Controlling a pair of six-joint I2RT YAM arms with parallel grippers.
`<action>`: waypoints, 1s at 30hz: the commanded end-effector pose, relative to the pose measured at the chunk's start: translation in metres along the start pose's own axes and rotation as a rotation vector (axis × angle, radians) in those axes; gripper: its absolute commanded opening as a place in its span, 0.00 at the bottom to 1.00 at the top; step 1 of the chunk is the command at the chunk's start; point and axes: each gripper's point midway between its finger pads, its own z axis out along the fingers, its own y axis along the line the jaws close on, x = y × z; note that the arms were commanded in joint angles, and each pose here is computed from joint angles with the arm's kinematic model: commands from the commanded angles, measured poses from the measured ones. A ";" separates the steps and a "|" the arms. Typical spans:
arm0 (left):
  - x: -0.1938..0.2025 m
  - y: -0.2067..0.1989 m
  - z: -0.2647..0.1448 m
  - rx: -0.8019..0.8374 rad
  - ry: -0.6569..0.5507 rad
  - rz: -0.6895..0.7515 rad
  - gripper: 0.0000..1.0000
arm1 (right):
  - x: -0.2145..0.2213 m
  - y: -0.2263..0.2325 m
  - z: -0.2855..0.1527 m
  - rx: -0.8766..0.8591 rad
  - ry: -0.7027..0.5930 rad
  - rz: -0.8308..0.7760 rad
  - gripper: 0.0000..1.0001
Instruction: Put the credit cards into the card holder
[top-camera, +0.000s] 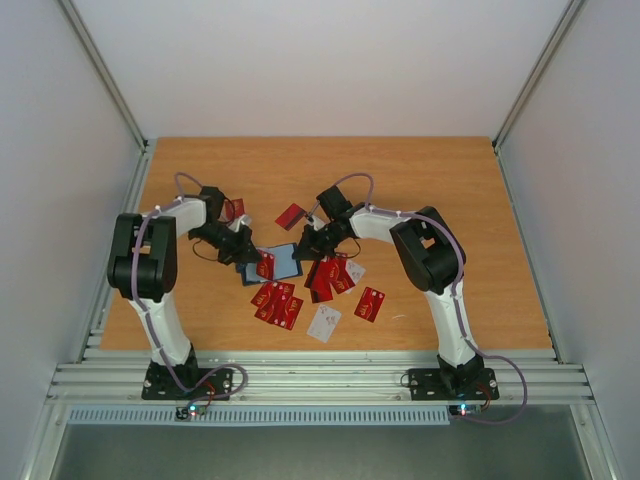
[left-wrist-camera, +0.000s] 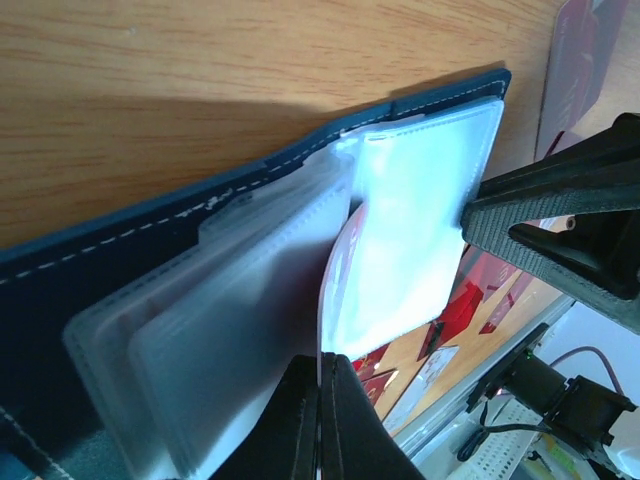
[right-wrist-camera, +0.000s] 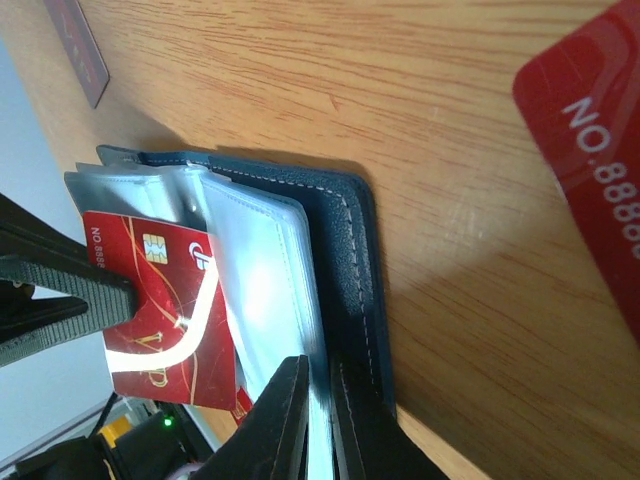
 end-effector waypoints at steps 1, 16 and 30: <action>-0.001 0.011 0.012 -0.043 0.033 0.044 0.00 | 0.002 -0.006 0.010 0.010 0.023 -0.005 0.09; -0.016 -0.008 0.013 0.016 -0.036 0.252 0.00 | 0.003 -0.007 0.014 -0.002 0.041 0.000 0.09; -0.024 -0.034 0.009 0.143 -0.080 0.359 0.00 | 0.007 -0.016 0.013 0.039 0.051 0.001 0.08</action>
